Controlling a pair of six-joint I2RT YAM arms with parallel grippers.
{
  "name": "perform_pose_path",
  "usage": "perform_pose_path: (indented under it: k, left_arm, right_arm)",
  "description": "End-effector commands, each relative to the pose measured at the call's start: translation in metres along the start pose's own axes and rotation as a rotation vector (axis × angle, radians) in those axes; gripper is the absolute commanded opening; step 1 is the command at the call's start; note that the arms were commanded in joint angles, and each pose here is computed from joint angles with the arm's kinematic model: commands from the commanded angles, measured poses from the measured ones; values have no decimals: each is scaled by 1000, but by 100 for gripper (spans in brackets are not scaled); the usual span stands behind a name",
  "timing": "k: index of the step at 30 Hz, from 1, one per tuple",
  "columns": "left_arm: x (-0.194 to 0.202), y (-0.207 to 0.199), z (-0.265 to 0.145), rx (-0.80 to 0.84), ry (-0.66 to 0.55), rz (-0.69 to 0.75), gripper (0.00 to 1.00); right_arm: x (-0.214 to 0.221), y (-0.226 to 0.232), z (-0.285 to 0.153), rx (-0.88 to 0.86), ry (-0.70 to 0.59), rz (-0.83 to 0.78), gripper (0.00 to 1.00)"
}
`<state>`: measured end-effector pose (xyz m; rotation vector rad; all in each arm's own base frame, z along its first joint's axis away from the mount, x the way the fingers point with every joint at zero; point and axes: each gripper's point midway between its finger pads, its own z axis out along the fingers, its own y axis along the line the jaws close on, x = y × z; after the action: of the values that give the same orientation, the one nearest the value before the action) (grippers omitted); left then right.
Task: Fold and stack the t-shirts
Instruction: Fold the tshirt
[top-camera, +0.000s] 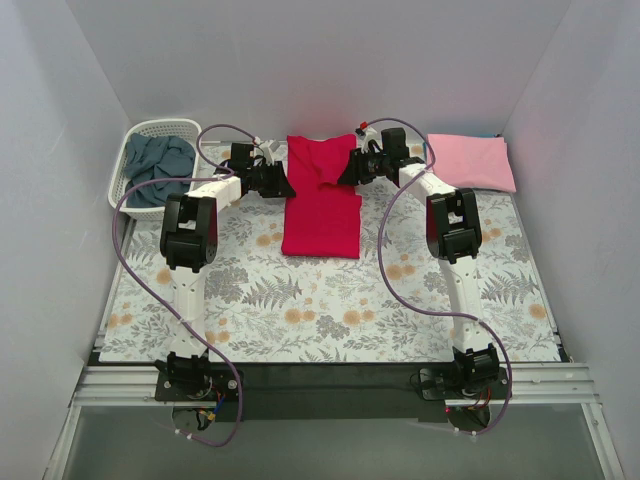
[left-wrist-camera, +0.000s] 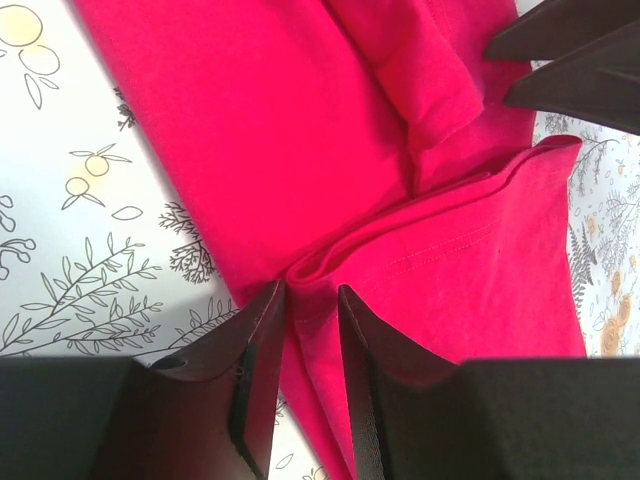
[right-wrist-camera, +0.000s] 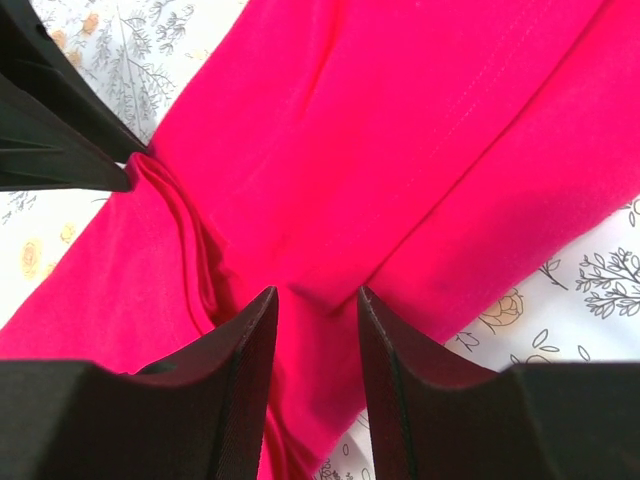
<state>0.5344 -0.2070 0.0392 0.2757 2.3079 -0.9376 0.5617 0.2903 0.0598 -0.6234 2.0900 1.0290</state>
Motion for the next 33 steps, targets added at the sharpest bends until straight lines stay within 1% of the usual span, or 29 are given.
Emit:
perform_pose_path:
  k: [1,4,7,8,10,11,18,28,33]
  left_arm:
    - [-20,-14,-7,31,-32,25,26]
    - [-20,-15,-6,36,-32,27,26]
    - [-21,-14,-6,28,-35,27,20]
    - [-22,-14,-7,24,-37,28,15]
    - [-23,-12,-9,1,-48,33,7]
    - [-25,-11,-11,-6,-56,36,0]
    - [-26,-12,-22,-33,-88,60,0]
    - [-33,1,-27,-96,-130,57,0]
    - [-31,8,-29,-109,-124,58,0]
  right_arm:
    - [-5,-1,3,3,-26,-23,44]
    - [-1,-3,5,13,-20,-24,43]
    - [2,-7,4,29,-16,-25,43]
    - [4,-9,5,36,-12,-21,42]
    - [7,-11,5,47,-7,-21,42]
    - [8,-13,5,58,-5,-20,42]
    - [9,-20,4,92,-1,-31,42]
    - [10,-21,4,96,3,-45,43]
    - [8,-21,3,105,2,-63,45]
